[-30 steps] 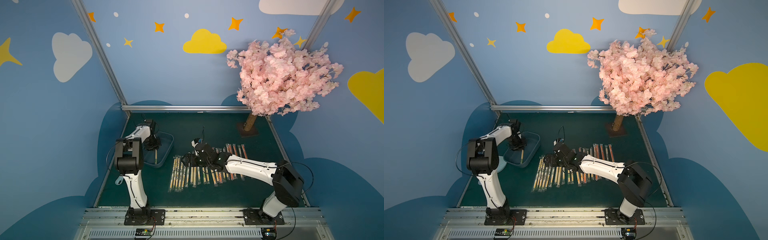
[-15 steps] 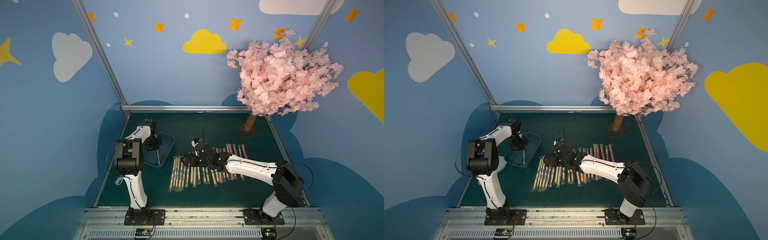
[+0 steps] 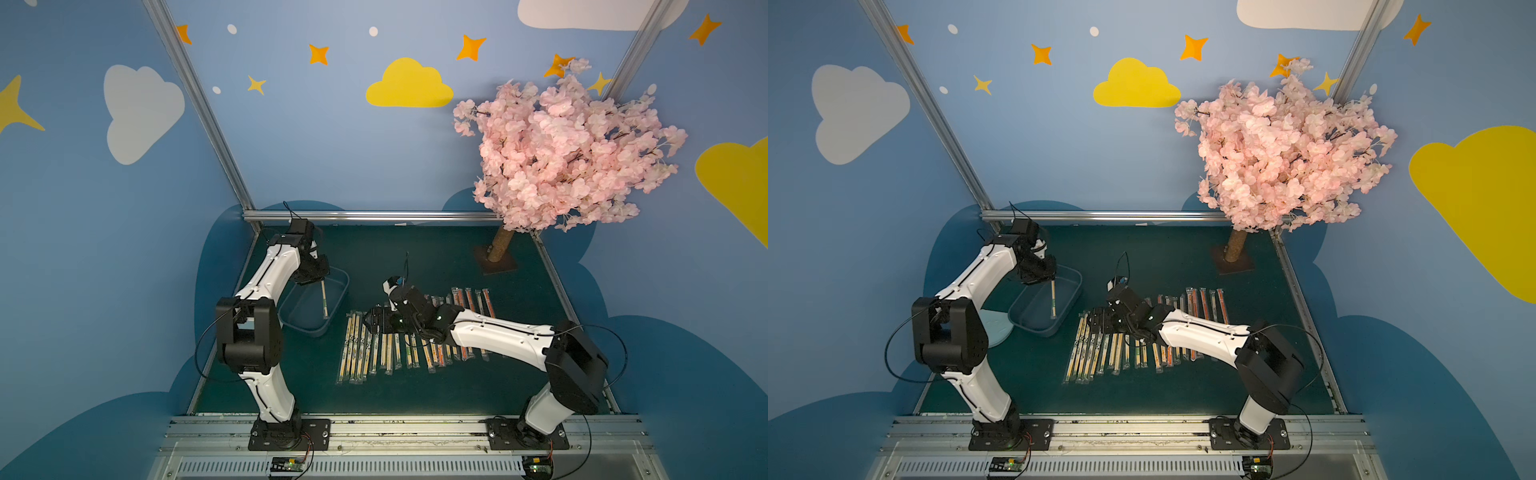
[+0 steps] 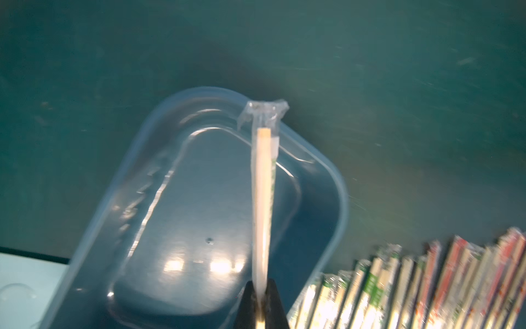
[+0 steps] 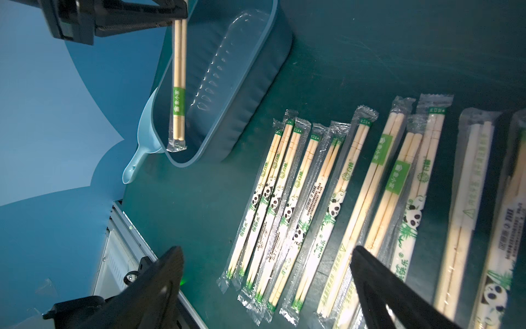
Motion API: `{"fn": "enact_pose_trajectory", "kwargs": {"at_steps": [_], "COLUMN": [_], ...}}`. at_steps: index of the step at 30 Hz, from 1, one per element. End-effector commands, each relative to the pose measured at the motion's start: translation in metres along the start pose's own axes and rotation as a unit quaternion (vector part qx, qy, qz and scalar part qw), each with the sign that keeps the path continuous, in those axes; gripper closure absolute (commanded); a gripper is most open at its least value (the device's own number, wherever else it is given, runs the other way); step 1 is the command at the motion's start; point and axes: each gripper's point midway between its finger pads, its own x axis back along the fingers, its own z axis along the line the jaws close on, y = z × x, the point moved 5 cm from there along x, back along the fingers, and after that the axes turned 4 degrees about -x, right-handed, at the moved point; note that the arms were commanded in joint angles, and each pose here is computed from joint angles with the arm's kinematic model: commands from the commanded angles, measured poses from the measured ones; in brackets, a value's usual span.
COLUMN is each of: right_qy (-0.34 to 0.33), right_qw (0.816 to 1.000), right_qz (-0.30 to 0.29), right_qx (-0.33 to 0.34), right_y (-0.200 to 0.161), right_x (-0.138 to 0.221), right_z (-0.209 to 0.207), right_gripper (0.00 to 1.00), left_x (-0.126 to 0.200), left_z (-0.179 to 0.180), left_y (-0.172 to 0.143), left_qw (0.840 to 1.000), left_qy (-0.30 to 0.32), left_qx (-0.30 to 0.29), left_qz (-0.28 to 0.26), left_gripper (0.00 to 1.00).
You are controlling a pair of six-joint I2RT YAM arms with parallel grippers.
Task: Take the paired disposable chopsticks out of the storage box
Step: Place the paired disposable chopsticks at the center of the board.
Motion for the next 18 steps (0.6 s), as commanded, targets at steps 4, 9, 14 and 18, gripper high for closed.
{"fn": "enact_pose_trajectory", "kwargs": {"at_steps": [4,9,14,18], "right_qy": [-0.010,-0.025,-0.051,-0.072], "right_qw": [1.000,0.999,0.996,0.993], "right_qz": [-0.018,-0.025,-0.048,-0.078], "right_qx": [-0.014,-0.032,-0.051,-0.056], "right_y": [0.006,0.007,0.009,0.012], "right_x": [0.012,0.021,0.037,0.055], "right_z": [-0.013,-0.033,-0.063,-0.087], "right_gripper": [0.05,0.05,0.05,0.05], "left_x": [0.002,-0.005,-0.016,-0.032], "left_z": [-0.042,-0.075,-0.103,-0.115], "left_y": [-0.036,-0.067,-0.097,-0.114], "left_qw": [0.999,0.997,0.995,0.994], "left_qy": [-0.030,-0.062,-0.072,-0.072], "left_qx": [-0.027,-0.038,-0.061,-0.069], "left_qz": [0.016,0.024,0.031,0.040], "left_gripper": [0.97,0.97,0.97,0.97]}}
